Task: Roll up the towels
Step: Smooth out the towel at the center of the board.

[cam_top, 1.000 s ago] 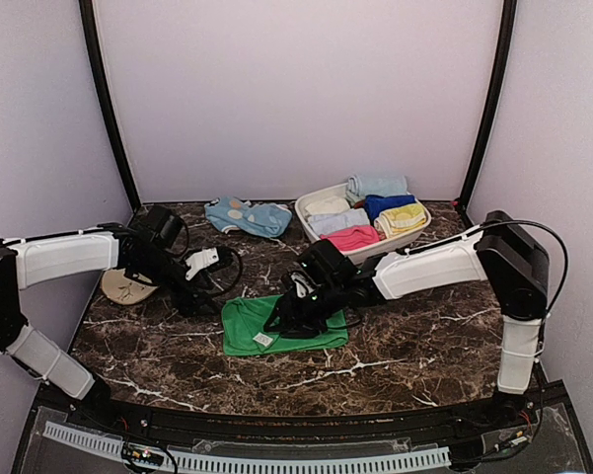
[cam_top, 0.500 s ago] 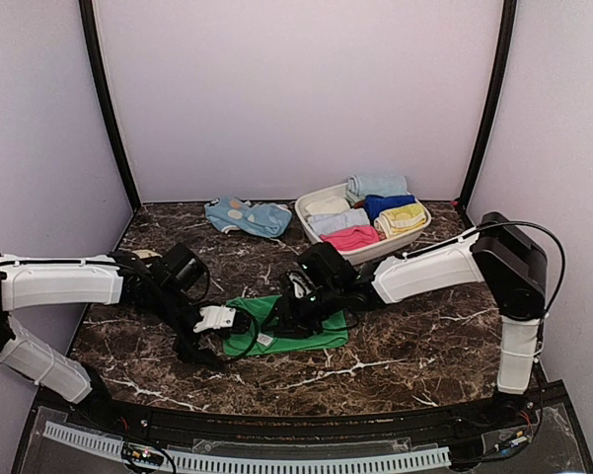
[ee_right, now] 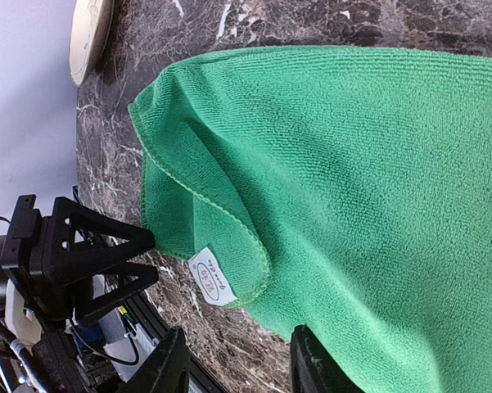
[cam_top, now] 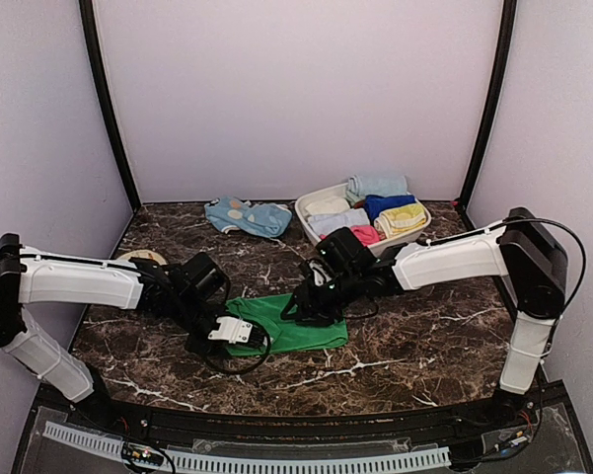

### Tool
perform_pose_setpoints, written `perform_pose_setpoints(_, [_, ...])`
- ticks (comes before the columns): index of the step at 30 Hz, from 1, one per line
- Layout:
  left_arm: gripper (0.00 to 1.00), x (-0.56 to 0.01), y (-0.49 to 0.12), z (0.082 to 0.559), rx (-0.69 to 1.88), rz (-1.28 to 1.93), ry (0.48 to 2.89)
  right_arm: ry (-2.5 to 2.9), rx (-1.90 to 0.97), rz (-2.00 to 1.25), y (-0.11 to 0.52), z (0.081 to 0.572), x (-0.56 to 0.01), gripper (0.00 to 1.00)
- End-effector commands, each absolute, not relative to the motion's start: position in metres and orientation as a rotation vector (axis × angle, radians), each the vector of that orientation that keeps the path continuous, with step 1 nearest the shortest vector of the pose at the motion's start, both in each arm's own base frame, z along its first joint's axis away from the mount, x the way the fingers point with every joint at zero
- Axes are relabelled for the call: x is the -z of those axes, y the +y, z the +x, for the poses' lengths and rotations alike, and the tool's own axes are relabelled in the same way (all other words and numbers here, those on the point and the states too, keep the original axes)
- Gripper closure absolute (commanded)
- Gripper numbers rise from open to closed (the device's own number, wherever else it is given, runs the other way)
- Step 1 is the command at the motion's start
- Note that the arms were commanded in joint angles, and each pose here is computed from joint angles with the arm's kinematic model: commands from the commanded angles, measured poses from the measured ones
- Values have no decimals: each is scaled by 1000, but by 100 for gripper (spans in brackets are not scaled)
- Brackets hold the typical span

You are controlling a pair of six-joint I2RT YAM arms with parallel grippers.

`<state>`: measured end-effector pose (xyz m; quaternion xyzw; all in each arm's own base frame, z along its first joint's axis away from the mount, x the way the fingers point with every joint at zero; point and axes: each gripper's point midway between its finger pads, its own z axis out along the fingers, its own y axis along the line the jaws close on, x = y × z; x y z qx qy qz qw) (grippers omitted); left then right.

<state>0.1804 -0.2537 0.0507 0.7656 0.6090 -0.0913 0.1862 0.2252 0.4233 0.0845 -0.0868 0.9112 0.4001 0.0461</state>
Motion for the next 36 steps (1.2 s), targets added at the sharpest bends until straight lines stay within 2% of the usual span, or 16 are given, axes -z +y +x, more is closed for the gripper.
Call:
perform_pose_setpoints(1, [59, -51, -255, 193, 155, 2178, 1662, 2784, -1219, -304, 424, 224, -80, 57])
perform_pose_setpoints(2, [64, -49, -254, 193, 152, 2186, 1665, 2786, -1221, -307, 425, 224, -79, 56])
perform_pose_setpoints(3, [74, -47, -253, 193, 149, 2192, 1673, 2788, -1225, -308, 426, 224, -77, 56])
perform_pose_setpoints(4, [91, -45, -252, 193, 144, 2197, 1680, 2789, -1232, -307, 426, 223, -76, 56])
perform_pose_setpoints(5, [99, -43, -252, 194, 139, 2199, 1690, 2785, -1245, -305, 428, 223, -76, 56])
perform_pose_setpoints(26, [100, -66, -230, 188, 160, 2132, 1748, 2818, -1230, -335, 426, 222, -57, 54])
perform_pose_setpoints(27, [98, -64, -229, 184, 184, 2136, 1755, 2815, -1231, -335, 427, 222, -58, 54])
perform_pose_setpoints(28, [91, -63, -229, 179, 209, 2139, 1764, 2811, -1235, -333, 428, 223, -59, 54])
perform_pose_setpoints(32, [54, -60, -227, 167, 294, 2114, 1819, 2790, -1256, -347, 436, 224, -66, 53])
perform_pose_setpoints(36, [36, -82, -233, 182, 342, 1956, 1849, 2802, -1256, -376, 447, 220, -65, 53])
